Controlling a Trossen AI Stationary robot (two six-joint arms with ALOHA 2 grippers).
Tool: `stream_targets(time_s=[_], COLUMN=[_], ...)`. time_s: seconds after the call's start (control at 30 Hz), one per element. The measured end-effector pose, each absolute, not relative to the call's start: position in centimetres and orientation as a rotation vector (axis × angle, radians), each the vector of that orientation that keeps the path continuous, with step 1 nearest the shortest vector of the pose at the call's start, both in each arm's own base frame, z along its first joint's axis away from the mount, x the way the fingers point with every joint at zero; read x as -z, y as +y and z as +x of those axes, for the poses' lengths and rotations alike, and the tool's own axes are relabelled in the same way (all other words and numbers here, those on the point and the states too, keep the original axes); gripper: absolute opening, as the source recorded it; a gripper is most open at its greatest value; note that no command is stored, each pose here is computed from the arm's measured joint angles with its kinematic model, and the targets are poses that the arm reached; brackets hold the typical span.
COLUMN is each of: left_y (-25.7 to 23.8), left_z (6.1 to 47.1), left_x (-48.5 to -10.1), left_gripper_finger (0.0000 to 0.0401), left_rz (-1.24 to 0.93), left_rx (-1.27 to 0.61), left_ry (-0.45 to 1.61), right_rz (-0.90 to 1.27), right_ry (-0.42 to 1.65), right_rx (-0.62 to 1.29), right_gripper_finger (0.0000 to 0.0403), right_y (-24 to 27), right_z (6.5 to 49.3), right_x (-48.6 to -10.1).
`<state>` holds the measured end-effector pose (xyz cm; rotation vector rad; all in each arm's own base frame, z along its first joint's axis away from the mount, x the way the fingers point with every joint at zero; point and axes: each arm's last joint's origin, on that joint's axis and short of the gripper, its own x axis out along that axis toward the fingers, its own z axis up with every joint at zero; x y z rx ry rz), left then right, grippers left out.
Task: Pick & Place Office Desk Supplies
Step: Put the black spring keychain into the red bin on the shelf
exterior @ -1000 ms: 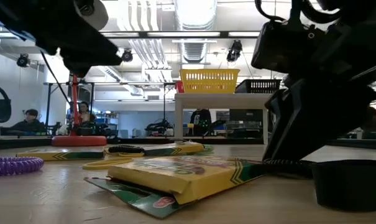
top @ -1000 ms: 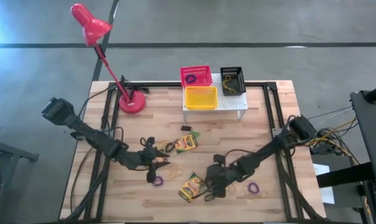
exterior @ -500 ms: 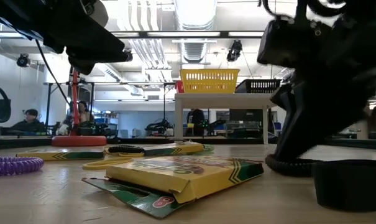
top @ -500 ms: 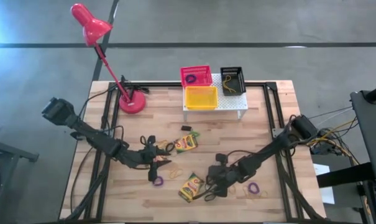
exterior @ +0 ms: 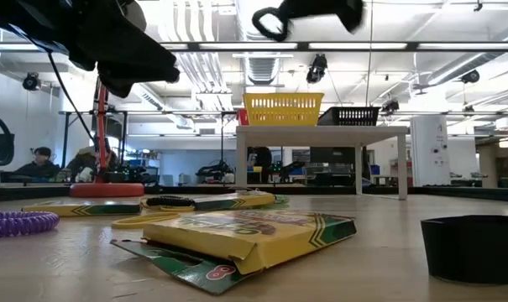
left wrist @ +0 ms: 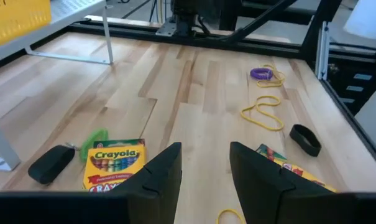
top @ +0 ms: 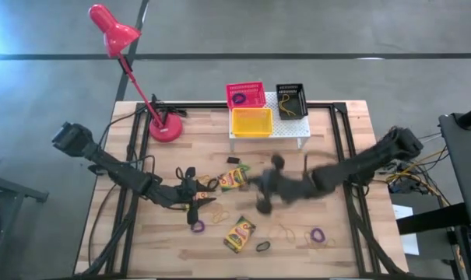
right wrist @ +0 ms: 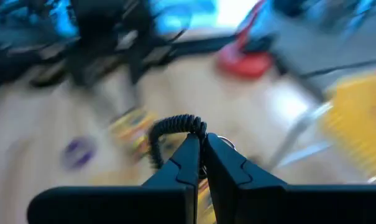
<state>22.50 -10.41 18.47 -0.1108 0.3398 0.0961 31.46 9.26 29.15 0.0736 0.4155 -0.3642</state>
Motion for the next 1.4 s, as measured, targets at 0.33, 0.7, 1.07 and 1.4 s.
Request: stream_targets(time_s=[0.33, 0.7, 1.07, 1.4], left_y=[-10.4, -10.4, -10.5, -10.5], left_z=[22.5, 22.5, 22.5, 22.5], left_x=[-18.6, -18.6, -18.6, -18.6], left_gripper_finger=[0.014, 0.014, 0.014, 0.014], left_rz=[-0.144, -0.153, -0.175, -0.177], left_rx=[-0.098, -0.097, -0.098, -0.097], left_ry=[0.327, 0.33, 0.329, 0.326], right_rz=[-0.033, 0.114, 0.08, 0.145], right_ry=[0.641, 0.845, 0.739, 0.636], right_rx=[0.689, 0.582, 0.591, 0.805], right_gripper_finger=[0.0013, 0.0013, 0.0013, 0.0013], right_y=[-4.8, -12.8, -13.2, -20.9], right_z=[34.0, 35.9, 35.1, 33.3], right_x=[-33.2, -30.0, -32.7, -32.9])
